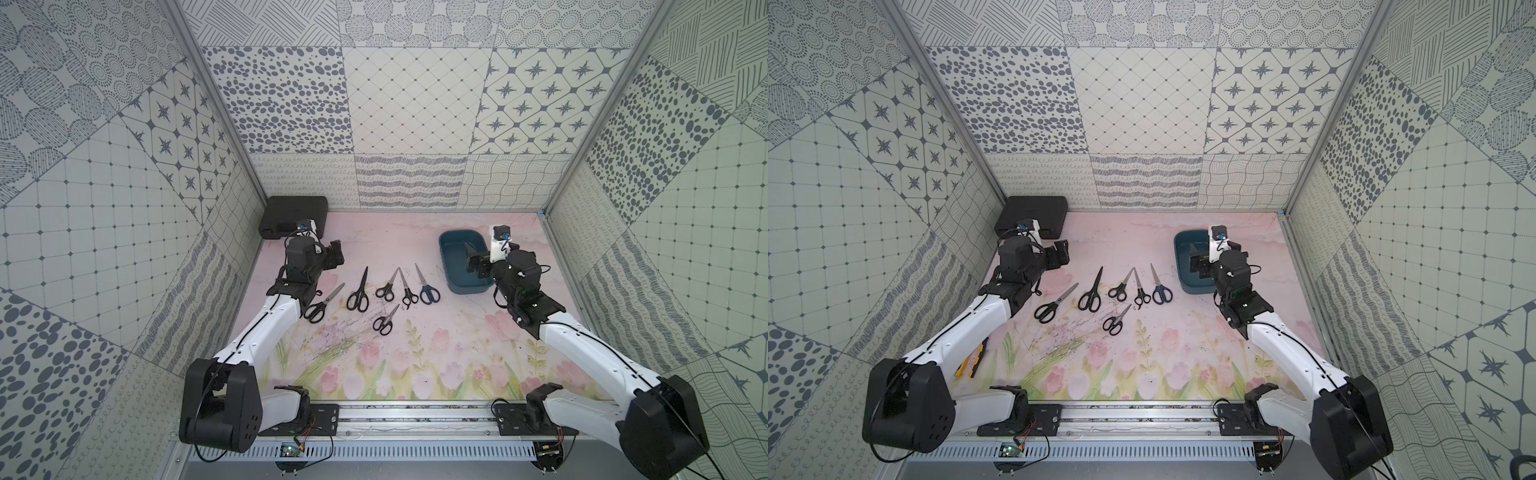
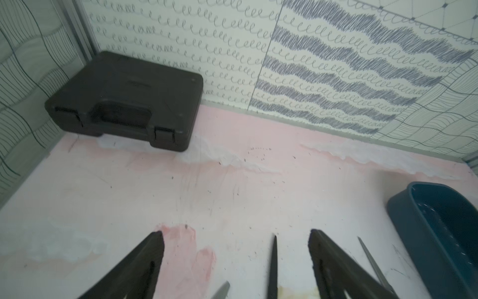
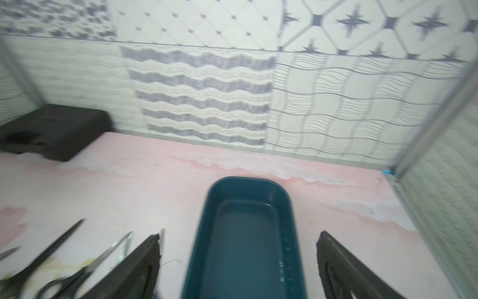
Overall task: Put the scissors into the storage box
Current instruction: Pick up the scissors from the center of the board.
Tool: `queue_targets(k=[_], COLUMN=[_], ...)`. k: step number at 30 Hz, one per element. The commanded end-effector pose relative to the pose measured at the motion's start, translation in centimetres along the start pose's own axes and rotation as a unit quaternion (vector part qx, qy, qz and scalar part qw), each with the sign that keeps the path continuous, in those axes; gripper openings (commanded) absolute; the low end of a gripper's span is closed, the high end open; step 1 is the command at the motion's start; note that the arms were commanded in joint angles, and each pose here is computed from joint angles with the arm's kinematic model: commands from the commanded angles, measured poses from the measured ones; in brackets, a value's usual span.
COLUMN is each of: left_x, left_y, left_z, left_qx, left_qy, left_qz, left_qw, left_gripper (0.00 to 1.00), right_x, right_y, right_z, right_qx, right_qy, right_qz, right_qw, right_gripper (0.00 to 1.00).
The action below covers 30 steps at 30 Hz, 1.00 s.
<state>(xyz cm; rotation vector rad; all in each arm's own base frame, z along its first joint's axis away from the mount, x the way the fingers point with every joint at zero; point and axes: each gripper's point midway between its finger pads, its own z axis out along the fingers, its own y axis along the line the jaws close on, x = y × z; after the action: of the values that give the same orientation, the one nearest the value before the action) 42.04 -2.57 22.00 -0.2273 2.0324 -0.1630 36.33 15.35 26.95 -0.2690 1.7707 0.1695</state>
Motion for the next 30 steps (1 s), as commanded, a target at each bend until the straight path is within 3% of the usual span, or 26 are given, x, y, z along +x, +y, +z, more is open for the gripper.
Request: queue_targets(k=[1,6,10,13,17,26,30], left_x=[15.3,17.7,18.7,19.4,21.0,21.6,20.8], left_y=[2.9,5.8,7.6,8.0,7.7,9.4,9.4], left_z=[-7.9,-9.6,-9.6,-9.9,-9.6,-7.4,-6.0], left_qx=[-0.114,-0.189,-0.212,-0.204,-0.172,-0.172,-0.165], left_qy=[0.434,0.501,0.554,0.581,0.606,0.612,0.6], left_qz=[-0.078,-0.051,-0.047,-0.022,0.0,0.049,0.065], left_qw=[0.89,0.843,0.804,0.788,0.777,0.77,0.78], left_gripper=[0.86,0.81,0.72,0.68,0.59,0.63,0.62], right_x=[6.2,7.3,7.0,6.9,7.2,9.0,9.9], right_y=[5.6,8.8,8.1,7.3,6.3,5.6,5.6], right_z=[-1.5,-1.9,-1.6,-1.8,-2.2,-2.9,-3.1], right_qx=[-0.078,-0.112,-0.09,-0.072,-0.049,-0.039,-0.037], right_qy=[0.152,0.185,0.183,0.182,0.182,0.21,0.22], right_qz=[-0.058,-0.07,-0.069,-0.074,-0.087,-0.093,-0.089], right_qw=[0.984,0.974,0.977,0.978,0.978,0.972,0.971], right_gripper=[0.96,0.96,0.96,0.96,0.97,0.97,0.97])
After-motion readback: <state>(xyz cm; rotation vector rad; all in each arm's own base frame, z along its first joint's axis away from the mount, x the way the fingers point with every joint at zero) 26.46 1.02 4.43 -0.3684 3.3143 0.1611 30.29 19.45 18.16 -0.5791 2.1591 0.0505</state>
